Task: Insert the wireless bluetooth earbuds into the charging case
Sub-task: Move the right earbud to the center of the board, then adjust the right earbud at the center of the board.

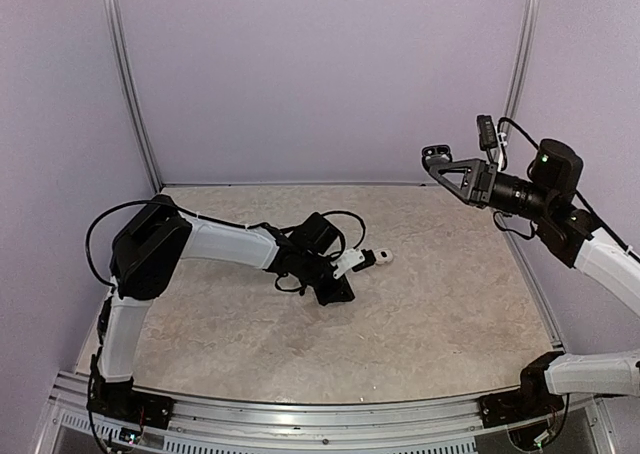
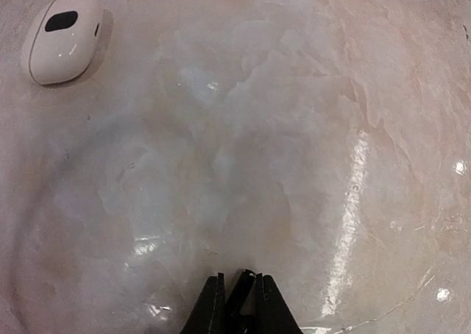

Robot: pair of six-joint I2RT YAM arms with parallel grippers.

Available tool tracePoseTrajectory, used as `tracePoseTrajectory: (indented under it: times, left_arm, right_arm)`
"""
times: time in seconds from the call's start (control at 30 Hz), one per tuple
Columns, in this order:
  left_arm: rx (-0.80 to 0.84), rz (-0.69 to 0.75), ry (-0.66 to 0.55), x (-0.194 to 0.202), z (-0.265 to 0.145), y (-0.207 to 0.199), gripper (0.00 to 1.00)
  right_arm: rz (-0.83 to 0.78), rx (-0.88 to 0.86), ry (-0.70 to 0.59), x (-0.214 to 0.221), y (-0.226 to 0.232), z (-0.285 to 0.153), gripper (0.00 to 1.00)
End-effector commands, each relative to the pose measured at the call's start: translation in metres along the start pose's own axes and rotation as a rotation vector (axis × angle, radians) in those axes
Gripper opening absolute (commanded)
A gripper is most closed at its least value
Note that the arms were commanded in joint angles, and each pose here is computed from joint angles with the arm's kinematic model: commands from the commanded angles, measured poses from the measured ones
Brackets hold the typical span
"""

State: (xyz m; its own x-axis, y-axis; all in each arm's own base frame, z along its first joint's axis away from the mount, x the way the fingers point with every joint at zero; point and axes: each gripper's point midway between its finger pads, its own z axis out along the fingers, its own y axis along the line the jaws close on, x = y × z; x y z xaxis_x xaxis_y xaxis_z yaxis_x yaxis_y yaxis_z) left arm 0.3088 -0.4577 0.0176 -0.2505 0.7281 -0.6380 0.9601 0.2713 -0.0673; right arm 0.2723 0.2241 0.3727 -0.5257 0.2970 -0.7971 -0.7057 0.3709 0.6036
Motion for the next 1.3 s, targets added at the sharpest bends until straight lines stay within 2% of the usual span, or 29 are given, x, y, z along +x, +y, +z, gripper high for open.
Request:
tracePoseTrajectory:
  times: [0.0, 0.2, 0.3, 0.33, 0.43, 0.57, 0.63, 0.8, 0.9, 1.27]
  left_arm:
    - [0.102, 0.023, 0.264, 0.092, 0.003, -0.048, 0.13]
    - [0.094, 0.12, 0.291, 0.114, -0.022, -0.07, 0.12]
    - [-0.028, 0.212, 0.279, 0.115, -0.045, -0.067, 0.2]
    - [-0.066, 0.222, 0.269, 0.114, -0.049, -0.062, 0.25]
    - [-0.192, 0.235, 0.154, 0.084, -0.071, -0.045, 0.38]
    - [-0.268, 0.216, -0.039, 0.045, -0.103, -0.037, 0.57]
    - [-0.297, 0.214, -0.115, 0.032, -0.117, -0.038, 0.61]
    - [-0.331, 0.165, -0.192, 0.023, -0.138, -0.045, 0.66]
    - [-0.33, 0.14, -0.183, 0.031, -0.136, -0.053, 0.69]
    - [-0.294, 0.097, -0.054, 0.066, -0.088, -0.062, 0.67]
  right_arm:
    - [-0.033, -0.075, -0.029, -0.021, 0.021, -0.001, 0.11]
    - [-0.036, -0.074, -0.028, -0.021, 0.021, -0.002, 0.11]
    - [-0.037, -0.065, -0.032, -0.019, 0.017, -0.003, 0.11]
    - [-0.032, -0.062, -0.028, -0.016, 0.015, -0.003, 0.11]
    - [-0.019, -0.065, -0.005, -0.004, 0.008, -0.003, 0.11]
    - [-0.012, -0.059, 0.006, 0.006, -0.001, -0.005, 0.12]
    - [-0.01, -0.052, 0.014, 0.011, -0.006, -0.005, 0.12]
    - [-0.011, -0.032, 0.033, 0.022, -0.017, -0.006, 0.12]
    - [-0.014, -0.018, 0.04, 0.027, -0.023, -0.006, 0.12]
    - [-0.008, -0.011, 0.057, 0.034, -0.029, -0.006, 0.11]
